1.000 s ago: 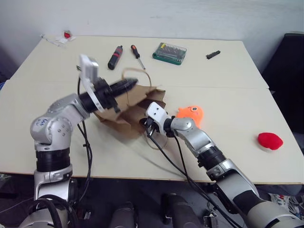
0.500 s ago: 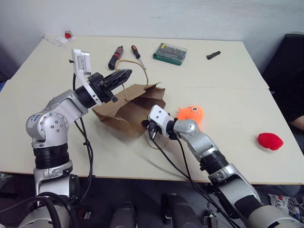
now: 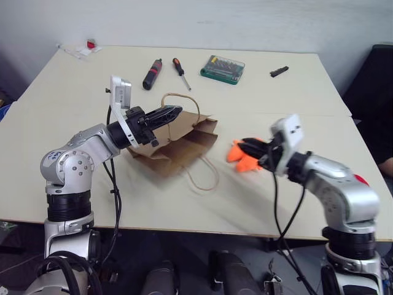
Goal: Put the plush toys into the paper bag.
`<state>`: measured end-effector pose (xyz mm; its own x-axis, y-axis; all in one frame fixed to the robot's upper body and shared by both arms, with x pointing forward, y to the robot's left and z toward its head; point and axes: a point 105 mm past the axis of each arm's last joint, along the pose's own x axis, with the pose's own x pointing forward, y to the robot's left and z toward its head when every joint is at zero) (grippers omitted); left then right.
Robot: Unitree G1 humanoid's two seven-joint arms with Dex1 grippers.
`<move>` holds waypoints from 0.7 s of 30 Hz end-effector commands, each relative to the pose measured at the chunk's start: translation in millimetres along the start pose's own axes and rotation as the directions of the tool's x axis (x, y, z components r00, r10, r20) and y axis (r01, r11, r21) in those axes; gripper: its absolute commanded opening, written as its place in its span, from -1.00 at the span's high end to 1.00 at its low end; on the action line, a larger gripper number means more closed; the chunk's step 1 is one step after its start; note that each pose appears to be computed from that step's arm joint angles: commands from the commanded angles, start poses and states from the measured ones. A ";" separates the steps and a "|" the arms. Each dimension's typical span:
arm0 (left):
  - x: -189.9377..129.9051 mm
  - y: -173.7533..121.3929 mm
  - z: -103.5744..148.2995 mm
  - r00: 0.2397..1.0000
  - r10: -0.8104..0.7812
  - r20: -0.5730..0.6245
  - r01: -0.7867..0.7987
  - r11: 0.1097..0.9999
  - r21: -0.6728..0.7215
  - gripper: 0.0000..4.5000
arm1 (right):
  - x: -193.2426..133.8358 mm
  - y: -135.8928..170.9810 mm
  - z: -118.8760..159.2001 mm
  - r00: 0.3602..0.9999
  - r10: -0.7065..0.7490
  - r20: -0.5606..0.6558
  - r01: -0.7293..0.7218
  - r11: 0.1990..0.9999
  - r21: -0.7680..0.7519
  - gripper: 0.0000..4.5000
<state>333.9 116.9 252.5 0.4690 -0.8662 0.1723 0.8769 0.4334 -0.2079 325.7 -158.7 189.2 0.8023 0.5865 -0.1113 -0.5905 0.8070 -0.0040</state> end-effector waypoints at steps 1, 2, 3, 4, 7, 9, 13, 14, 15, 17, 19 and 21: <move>0.3 -7.9 9.4 0.999 -0.027 0.024 0.025 0.998 0.051 1.00 | -11.3 -24.3 1.3 0.991 -0.134 0.026 0.131 0.987 0.098 0.01; 0.6 -7.8 9.7 0.999 -0.026 0.026 0.025 0.998 0.051 1.00 | -10.5 -28.4 -1.4 0.988 -0.155 0.023 0.151 0.980 0.125 -0.14; 0.9 -7.6 10.4 0.999 -0.025 0.029 0.024 0.998 0.051 1.00 | -8.6 -30.9 -4.4 0.986 -0.168 0.018 0.164 0.975 0.148 -0.30; 1.2 -7.3 11.1 0.999 -0.024 0.031 0.022 0.998 0.052 1.00 | -5.9 -32.3 -7.7 0.985 -0.174 0.011 0.170 0.972 0.165 -0.45; 1.3 -5.5 15.7 0.999 -0.016 0.042 0.014 0.998 0.059 1.00 | 11.2 -34.6 -25.4 0.982 -0.186 -0.023 0.186 0.950 0.249 -0.91; 1.4 -4.7 17.1 0.999 -0.013 0.045 0.011 0.998 0.062 1.00 | 17.7 -34.5 -31.5 0.981 -0.188 -0.037 0.191 0.943 0.273 -0.99; 1.2 -3.8 21.4 0.998 -0.008 0.055 0.004 0.998 0.069 1.00 | 30.4 -26.2 -55.3 0.980 -0.154 -0.124 0.182 0.947 0.266 -0.99; 1.1 -3.9 22.0 0.998 -0.007 0.056 0.003 0.997 0.071 1.00 | 32.8 -23.9 -57.6 0.981 -0.147 -0.128 0.177 0.948 0.266 -0.99; 1.0 -4.0 22.3 0.998 -0.007 0.056 0.003 0.997 0.072 1.00 | 34.3 -22.6 -58.5 0.981 -0.145 -0.128 0.174 0.948 0.267 -0.99; 0.4 -4.8 22.1 0.999 -0.006 0.053 0.001 0.997 0.077 1.00 | 34.4 -18.9 -48.6 0.989 -0.130 -0.074 0.145 0.952 0.268 -0.82; -0.1 -5.3 21.5 0.999 -0.003 0.054 -0.001 0.997 0.077 1.00 | 29.7 -17.6 -42.3 0.992 -0.118 -0.049 0.127 0.959 0.252 -0.58; -0.5 -6.0 20.7 0.999 -0.003 0.054 -0.001 0.997 0.077 1.00 | 23.2 -14.6 -36.5 0.995 -0.092 -0.034 0.097 0.969 0.229 -0.27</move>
<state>337.6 118.1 255.8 0.4866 -0.8548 0.1806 0.8690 0.4524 -0.2004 355.4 -157.8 128.8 0.8486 0.4811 -0.2202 -0.4295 0.8694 0.2443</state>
